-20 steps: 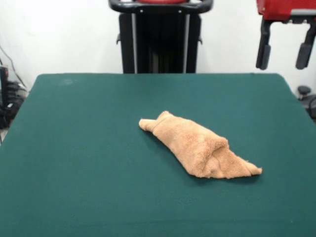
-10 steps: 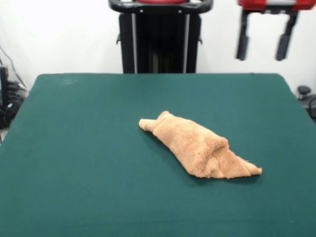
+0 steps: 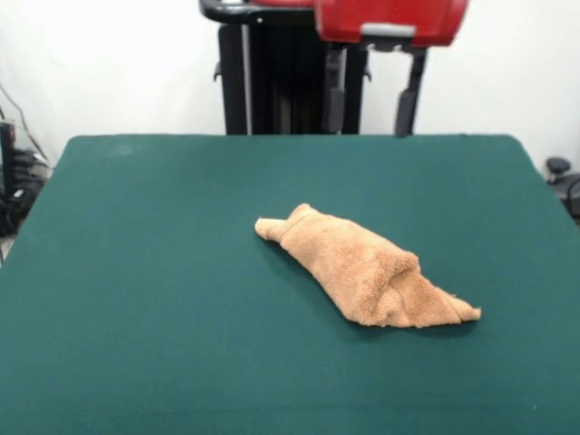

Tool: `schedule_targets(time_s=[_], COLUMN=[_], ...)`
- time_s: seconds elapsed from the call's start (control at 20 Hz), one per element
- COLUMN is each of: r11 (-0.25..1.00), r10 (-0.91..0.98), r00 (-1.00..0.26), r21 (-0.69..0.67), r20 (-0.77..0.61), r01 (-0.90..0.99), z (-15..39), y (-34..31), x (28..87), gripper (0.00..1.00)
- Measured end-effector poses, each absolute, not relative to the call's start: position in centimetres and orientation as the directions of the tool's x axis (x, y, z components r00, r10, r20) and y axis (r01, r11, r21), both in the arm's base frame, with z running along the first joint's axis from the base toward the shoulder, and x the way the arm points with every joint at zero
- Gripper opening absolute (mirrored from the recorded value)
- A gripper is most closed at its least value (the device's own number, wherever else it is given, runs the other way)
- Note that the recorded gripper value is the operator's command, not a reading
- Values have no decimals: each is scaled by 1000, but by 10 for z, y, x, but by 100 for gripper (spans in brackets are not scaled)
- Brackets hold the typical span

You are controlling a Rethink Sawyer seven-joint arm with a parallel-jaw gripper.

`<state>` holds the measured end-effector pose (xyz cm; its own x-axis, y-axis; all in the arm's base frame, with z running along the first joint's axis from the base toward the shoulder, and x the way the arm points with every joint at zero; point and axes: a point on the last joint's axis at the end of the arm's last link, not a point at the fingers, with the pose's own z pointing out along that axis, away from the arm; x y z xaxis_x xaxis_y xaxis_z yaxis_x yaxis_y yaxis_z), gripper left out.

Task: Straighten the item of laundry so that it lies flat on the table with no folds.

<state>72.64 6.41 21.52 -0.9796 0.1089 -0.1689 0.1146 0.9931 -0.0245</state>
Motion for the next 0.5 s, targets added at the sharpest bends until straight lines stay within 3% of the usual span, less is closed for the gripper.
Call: schedule_targets(time_s=[0.5], r11=[993], r10=[58], r00=[-966], r21=[-87], r20=[-251], r01=[82], z=[180], y=[49], x=[731], gripper=[100])
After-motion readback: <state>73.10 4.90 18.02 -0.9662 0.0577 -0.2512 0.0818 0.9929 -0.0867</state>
